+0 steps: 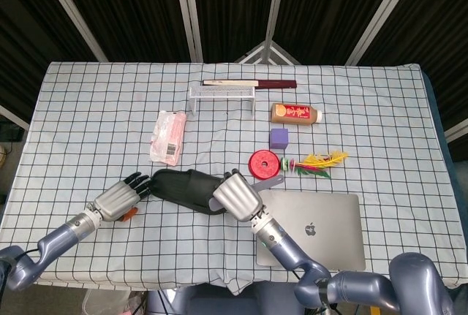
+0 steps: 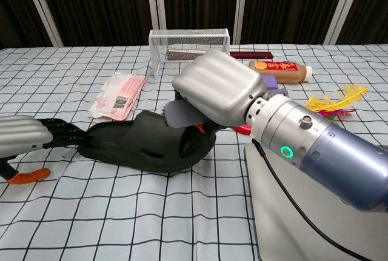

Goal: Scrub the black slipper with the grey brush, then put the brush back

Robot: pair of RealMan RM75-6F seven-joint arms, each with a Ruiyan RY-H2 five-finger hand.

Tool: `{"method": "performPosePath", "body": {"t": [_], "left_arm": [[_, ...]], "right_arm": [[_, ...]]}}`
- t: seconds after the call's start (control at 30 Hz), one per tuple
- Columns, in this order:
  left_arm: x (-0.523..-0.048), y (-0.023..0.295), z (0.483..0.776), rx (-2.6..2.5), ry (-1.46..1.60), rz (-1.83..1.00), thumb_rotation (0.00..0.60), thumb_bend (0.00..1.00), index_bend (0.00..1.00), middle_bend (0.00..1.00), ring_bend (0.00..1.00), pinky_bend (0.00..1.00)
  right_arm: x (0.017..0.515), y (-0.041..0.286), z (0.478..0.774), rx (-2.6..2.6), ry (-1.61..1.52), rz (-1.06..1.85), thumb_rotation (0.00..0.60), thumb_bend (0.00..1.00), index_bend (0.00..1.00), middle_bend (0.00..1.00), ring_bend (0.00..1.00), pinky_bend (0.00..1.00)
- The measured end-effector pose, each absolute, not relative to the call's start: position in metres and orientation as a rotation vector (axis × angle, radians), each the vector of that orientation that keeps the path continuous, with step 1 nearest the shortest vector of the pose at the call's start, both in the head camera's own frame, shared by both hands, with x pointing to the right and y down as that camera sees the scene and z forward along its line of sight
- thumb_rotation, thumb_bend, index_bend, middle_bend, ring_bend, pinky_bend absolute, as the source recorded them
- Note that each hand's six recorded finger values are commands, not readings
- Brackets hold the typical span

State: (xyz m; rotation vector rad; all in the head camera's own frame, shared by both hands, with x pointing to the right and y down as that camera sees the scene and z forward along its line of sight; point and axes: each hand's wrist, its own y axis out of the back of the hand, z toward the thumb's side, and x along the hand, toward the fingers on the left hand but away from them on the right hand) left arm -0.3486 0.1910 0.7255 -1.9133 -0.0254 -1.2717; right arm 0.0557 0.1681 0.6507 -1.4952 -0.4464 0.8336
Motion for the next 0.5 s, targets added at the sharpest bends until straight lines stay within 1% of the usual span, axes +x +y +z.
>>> {"method": "performPosePath", "body": {"t": [0.2, 0.5], "left_arm": [[-0.351, 0.189, 0.716, -1.911, 0.010, -1.264, 0.556, 0.68, 0.10, 0.05, 0.00, 0.00], [-0.355, 0.179, 0.701, -1.918, 0.096, -1.259, 0.560, 0.66, 0.07, 0.04, 0.00, 0.00]], "right_arm": [[0.071, 0.162, 0.639, -1.432, -0.443, 0.853, 0.600, 1.00, 0.91, 0.83, 0.67, 0.73], [0.125, 0.138, 0.643, -1.382, -0.484, 0.997, 0.600, 1.00, 0.90, 0.83, 0.67, 0.73]]}}
